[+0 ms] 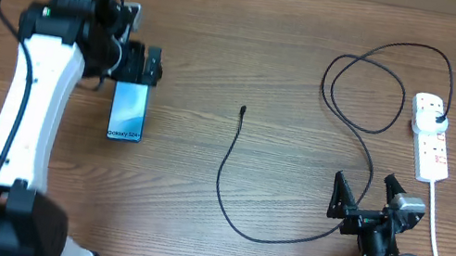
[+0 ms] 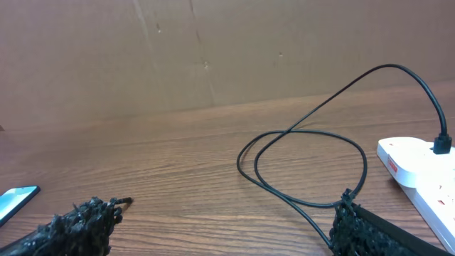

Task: Plug charger to phone and switch on socket
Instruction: 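Move the left gripper down over the phone and close on it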

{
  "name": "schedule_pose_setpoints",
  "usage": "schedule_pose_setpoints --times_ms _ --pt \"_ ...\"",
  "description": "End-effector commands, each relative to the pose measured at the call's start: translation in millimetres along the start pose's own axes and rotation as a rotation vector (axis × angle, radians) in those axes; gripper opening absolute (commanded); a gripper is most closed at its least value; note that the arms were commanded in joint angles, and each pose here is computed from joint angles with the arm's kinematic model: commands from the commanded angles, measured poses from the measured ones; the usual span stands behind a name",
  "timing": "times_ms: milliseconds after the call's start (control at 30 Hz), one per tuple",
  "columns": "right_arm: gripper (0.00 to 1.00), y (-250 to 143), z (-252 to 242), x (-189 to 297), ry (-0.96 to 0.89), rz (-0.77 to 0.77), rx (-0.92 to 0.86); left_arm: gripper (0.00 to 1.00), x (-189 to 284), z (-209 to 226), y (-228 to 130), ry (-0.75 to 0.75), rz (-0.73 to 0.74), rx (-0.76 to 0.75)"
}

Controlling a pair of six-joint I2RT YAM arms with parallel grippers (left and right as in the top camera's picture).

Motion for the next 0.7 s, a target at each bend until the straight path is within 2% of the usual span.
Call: schedule_pose_setpoints --times_ms 0,267,667 --pt "1.0 1.7 -0.2 0.5 -0.002 -0.011 0.0 1.0 -3.1 6.1 19.4 0.066 -0.009 0.044" --pt "1.0 1.8 -0.2 0.5 -0.002 -0.012 0.0 1.0 -52.7 25.6 14.1 0.169 0.137 0.078" --pt "1.0 1.8 -0.2 0.5 -0.002 -0.012 0.0 1.0 -136.4 47.4 -2.1 0.223 0.364 0.101"
Point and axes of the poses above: each gripper's point midway between its finger pads, its own x axis back along the fingers, its own z axis along the line the jaws close on, y = z × x, the point moved 6 cm from there along x, back along the fingers, and after that the axes turned 10 degrees about x, right-handed, at the moved point
